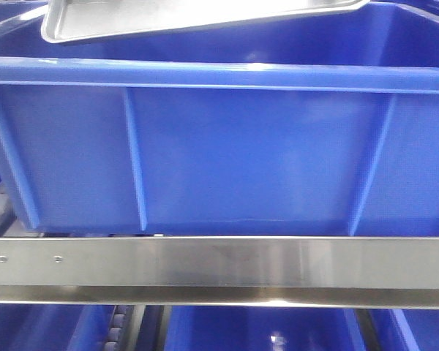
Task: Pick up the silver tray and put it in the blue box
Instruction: 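Turn the base to face the shelf of blue bins, then lower the tray into the blue bin and open both grippers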
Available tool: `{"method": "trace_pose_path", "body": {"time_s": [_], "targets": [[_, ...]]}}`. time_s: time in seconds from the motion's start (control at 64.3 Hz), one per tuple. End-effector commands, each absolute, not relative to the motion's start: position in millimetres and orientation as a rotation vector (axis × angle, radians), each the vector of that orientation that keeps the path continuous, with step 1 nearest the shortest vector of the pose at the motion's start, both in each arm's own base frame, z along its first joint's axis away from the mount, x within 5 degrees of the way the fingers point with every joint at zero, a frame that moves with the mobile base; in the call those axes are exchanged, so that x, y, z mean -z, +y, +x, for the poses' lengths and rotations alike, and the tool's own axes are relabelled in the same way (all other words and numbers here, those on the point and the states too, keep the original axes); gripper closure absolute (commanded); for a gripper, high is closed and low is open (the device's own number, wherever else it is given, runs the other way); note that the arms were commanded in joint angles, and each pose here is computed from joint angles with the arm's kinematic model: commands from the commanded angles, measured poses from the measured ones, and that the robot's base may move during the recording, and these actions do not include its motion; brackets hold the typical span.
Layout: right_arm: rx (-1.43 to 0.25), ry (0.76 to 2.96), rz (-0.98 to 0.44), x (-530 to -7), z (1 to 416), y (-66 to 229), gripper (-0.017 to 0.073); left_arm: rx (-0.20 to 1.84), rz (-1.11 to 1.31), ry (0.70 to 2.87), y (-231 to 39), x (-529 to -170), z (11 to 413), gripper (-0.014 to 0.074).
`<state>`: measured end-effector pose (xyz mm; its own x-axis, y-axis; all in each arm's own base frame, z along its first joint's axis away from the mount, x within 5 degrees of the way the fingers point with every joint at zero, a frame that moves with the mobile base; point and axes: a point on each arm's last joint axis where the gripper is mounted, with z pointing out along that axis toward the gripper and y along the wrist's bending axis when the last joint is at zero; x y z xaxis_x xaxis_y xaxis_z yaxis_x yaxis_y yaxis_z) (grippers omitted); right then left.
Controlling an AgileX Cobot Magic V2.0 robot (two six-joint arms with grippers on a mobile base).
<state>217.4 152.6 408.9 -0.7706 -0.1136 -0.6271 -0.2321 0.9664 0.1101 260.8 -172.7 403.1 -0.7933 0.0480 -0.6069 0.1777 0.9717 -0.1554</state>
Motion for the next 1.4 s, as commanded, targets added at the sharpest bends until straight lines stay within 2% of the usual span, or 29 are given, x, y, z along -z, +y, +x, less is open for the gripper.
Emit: {"method": "trace_pose_path", "body": {"time_s": [0.0, 0.544, 0.761, 0.824, 0.948, 1.181, 1.383], "targets": [[-0.279, 2.36, -0.269, -428.3, 211.2, 148.1, 0.0502, 0.397, 0.125, 2.338, -172.6, -432.0, 254.8, 0.069], [-0.279, 2.287, -0.275, -432.9, 215.8, 148.8, 0.0502, 0.396, 0.171, 2.3, -173.9, -434.3, 256.4, 0.069], [-0.2, 2.314, -0.105, -429.1, 238.1, 117.4, 0.0502, 0.442, 0.197, 2.196, -181.1, -438.5, 264.8, 0.069], [-0.178, 2.324, -0.044, -426.0, 247.7, 105.9, 0.0502, 0.436, 0.204, 2.193, -185.3, -433.7, 270.7, 0.069], [-0.153, 2.323, -0.031, -419.0, 264.9, 97.1, 0.0502, 0.431, 0.219, 2.202, -196.2, -419.3, 284.7, 0.069], [-0.106, 2.38, -0.069, -381.4, 306.2, 111.1, 0.0502, 0.325, 0.26, 2.219, -211.9, -378.4, 323.2, 0.0689], [-0.06, 2.441, -0.107, -339.4, 339.8, 124.6, 0.0502, 0.301, 0.234, 2.257, -213.1, -348.8, 349.0, 0.0689]]}}
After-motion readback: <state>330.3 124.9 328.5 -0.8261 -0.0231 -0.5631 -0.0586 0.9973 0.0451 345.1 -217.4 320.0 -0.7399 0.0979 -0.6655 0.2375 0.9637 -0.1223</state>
